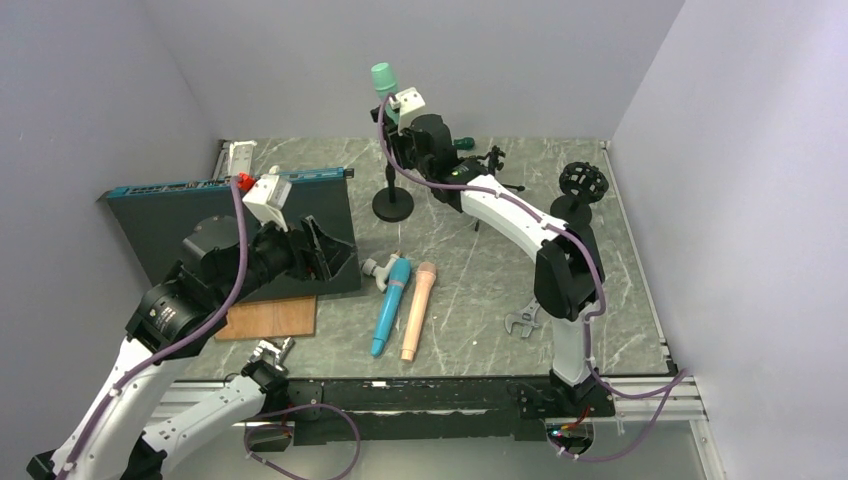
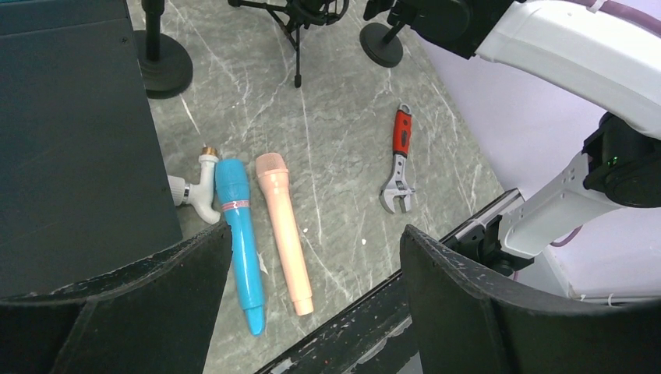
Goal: Remove the microphone from the stand
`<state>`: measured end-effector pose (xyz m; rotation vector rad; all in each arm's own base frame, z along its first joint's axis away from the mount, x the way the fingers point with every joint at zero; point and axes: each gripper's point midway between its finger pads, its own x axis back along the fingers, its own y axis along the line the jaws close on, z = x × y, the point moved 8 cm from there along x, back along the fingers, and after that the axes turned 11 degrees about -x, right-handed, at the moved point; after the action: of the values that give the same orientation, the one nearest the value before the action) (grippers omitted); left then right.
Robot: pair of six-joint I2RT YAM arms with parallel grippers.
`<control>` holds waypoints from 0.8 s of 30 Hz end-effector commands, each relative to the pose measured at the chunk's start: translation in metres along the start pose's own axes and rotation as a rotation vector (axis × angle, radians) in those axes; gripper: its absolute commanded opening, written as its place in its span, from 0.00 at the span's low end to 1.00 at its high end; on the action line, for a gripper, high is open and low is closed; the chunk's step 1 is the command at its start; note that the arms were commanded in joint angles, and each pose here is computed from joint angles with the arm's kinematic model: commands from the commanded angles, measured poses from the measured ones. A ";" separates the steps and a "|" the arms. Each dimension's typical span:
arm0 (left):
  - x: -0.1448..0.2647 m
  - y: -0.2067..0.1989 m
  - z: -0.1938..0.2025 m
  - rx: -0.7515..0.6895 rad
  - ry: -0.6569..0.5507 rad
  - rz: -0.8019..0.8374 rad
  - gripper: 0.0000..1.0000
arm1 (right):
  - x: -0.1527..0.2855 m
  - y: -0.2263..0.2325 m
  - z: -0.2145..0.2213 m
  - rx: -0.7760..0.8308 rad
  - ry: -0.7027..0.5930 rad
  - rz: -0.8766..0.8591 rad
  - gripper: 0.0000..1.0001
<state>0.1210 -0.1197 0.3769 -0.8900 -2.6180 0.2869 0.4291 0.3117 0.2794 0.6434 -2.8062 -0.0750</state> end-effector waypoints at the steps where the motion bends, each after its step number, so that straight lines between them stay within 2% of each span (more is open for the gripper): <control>1: 0.007 -0.005 -0.016 -0.007 -0.051 0.018 0.83 | 0.003 -0.010 -0.030 0.071 -0.125 0.013 0.08; 3: 0.007 -0.006 -0.017 -0.027 -0.044 0.028 0.85 | 0.009 -0.005 -0.024 0.118 -0.114 -0.117 0.00; 6: 0.001 -0.010 -0.024 -0.097 0.002 0.063 0.86 | 0.017 -0.005 -0.025 0.163 -0.053 -0.327 0.00; 7: -0.001 -0.012 -0.029 -0.134 0.016 0.084 0.89 | 0.019 -0.006 -0.020 0.179 -0.006 -0.397 0.00; 8: -0.003 -0.013 -0.034 -0.174 0.025 0.098 0.98 | 0.020 -0.008 -0.017 0.194 0.029 -0.451 0.00; 9: -0.003 -0.014 -0.042 -0.216 0.013 0.104 0.99 | 0.022 -0.011 -0.014 0.199 0.056 -0.486 0.00; 15: -0.015 0.011 -0.077 -0.396 -0.236 0.002 0.99 | 0.042 -0.019 -0.012 0.121 0.084 -0.682 0.00; 18: -0.030 0.016 -0.094 -0.451 -0.326 0.061 0.99 | 0.045 -0.021 -0.014 0.075 0.095 -0.742 0.00; 24: -0.068 0.036 -0.118 -0.516 -0.354 0.166 0.99 | 0.044 -0.019 -0.024 0.032 0.080 -0.806 0.00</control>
<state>0.2097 -0.1182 0.4357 -1.0857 -2.9473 -0.1126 0.4207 0.2678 0.2765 1.4910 -2.3694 -0.0597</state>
